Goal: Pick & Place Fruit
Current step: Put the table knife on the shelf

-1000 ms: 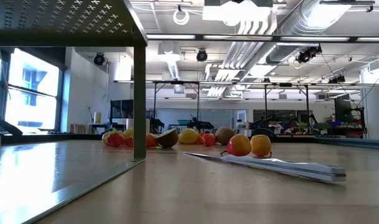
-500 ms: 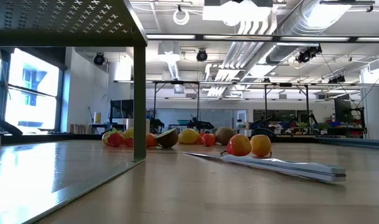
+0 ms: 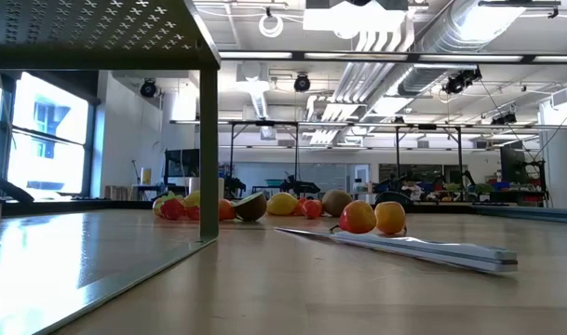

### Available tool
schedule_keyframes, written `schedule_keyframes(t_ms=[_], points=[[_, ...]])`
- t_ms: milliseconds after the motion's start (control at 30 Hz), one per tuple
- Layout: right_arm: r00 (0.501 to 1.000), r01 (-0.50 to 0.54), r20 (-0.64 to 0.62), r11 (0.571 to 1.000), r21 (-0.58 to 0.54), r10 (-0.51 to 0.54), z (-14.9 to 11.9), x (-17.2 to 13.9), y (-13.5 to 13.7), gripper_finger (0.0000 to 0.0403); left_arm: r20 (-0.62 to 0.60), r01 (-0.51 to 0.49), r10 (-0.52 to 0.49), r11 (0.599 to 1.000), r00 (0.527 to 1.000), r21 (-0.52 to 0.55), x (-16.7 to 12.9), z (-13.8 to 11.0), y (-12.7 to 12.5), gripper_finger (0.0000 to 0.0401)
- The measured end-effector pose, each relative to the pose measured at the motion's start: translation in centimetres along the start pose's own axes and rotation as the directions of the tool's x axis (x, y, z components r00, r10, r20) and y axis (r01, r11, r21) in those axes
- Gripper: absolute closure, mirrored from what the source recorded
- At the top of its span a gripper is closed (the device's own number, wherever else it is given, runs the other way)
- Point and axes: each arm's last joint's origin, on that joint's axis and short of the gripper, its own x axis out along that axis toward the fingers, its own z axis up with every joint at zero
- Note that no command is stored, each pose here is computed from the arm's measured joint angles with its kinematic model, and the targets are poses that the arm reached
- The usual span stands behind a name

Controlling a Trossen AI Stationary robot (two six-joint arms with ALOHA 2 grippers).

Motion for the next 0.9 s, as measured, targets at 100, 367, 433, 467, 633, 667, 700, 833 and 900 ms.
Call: schedule_keyframes(t_ms=[100, 367, 433, 467, 633, 667, 700, 833, 900], points=[[1.000, 0.000, 0.006, 1.000, -0.003, 0.000, 0.1, 0.0, 0.0, 0.0153, 0.061, 0.015, -0.018, 0.999, 0.998, 0.042, -1.1, 0.4, 0.3, 0.0393], [1.000, 0.002, 0.007, 1.000, -0.005, -0.002, 0.1, 0.0, 0.0, 0.0153, 0.056, -0.010, 0.004, 0.995, 0.998, 0.104, -1.6, 0.3, 0.9, 0.0392], [1.000, 0.002, 0.007, 1.000, -0.006, -0.002, 0.1, 0.0, 0.0, 0.0153, 0.096, -0.022, 0.012, 0.995, 0.995, 0.102, -1.7, 0.5, 0.8, 0.0395], [1.000, 0.003, 0.007, 1.000, -0.008, -0.003, 0.1, 0.0, 0.0, 0.0153, 0.133, -0.041, 0.025, 0.992, 0.991, 0.117, -1.7, 0.6, 0.8, 0.0397], [1.000, 0.003, 0.008, 1.000, -0.013, -0.003, 0.1, 0.0, 0.0, 0.0153, 0.307, -0.116, 0.005, 0.932, 0.952, 0.344, -2.1, 1.5, 0.2, 0.0400], [1.000, 0.003, 0.008, 1.000, -0.012, -0.003, 0.1, 0.0, 0.0, 0.0153, 0.317, -0.120, -0.007, 0.918, 0.948, 0.379, -2.3, 1.6, 0.1, 0.0400], [1.000, 0.003, 0.008, 1.000, -0.012, -0.003, 0.1, 0.0, 0.0, 0.0153, 0.323, -0.124, -0.016, 0.904, 0.946, 0.409, -2.4, 1.7, 0.1, 0.0400], [1.000, 0.003, 0.009, 1.000, -0.011, -0.003, 0.1, 0.0, 0.0, 0.0153, 0.338, -0.169, -0.015, 0.845, 0.941, 0.507, -2.8, 1.7, 0.6, 0.0400], [1.000, 0.003, 0.009, 1.000, -0.011, -0.003, 0.1, 0.0, 0.0, 0.0153, 0.340, -0.185, -0.011, 0.823, 0.940, 0.538, -2.7, 1.3, 1.1, 0.0400]])
